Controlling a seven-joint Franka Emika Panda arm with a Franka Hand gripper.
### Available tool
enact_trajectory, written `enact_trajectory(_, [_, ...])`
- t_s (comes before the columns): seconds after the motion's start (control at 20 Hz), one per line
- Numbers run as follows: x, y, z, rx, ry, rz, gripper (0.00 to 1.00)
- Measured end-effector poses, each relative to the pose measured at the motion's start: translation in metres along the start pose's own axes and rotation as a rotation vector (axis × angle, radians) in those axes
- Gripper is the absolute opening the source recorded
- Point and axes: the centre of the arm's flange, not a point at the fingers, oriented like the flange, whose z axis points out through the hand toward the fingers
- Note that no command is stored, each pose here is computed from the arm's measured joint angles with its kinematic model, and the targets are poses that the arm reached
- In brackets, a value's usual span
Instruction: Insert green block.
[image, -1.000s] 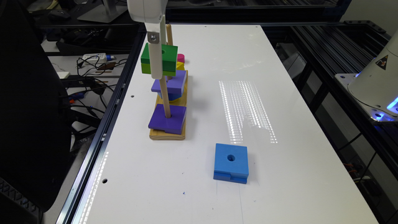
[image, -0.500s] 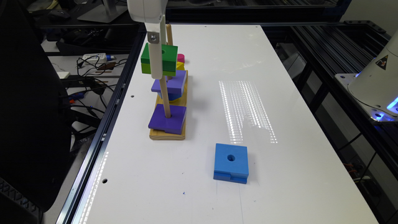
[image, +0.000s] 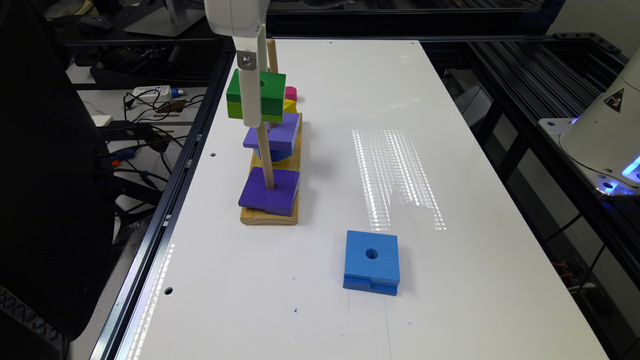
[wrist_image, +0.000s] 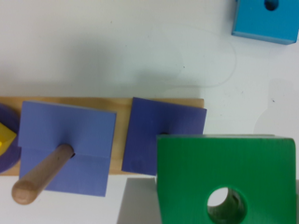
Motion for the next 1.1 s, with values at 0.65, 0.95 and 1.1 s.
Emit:
enact_trajectory(0.65, [0.0025,0.0022,0.0007,-0.0025,0.0012,0.0036,0.00])
enact_trajectory(0.95, [0.0050,0.0040,0.0019,-0.0063,0.0036,0.0054,0.00])
enact_trajectory(1.1, [0.0051,0.0044,0.0035,-0.0086,0.0022,0.0054,0.00])
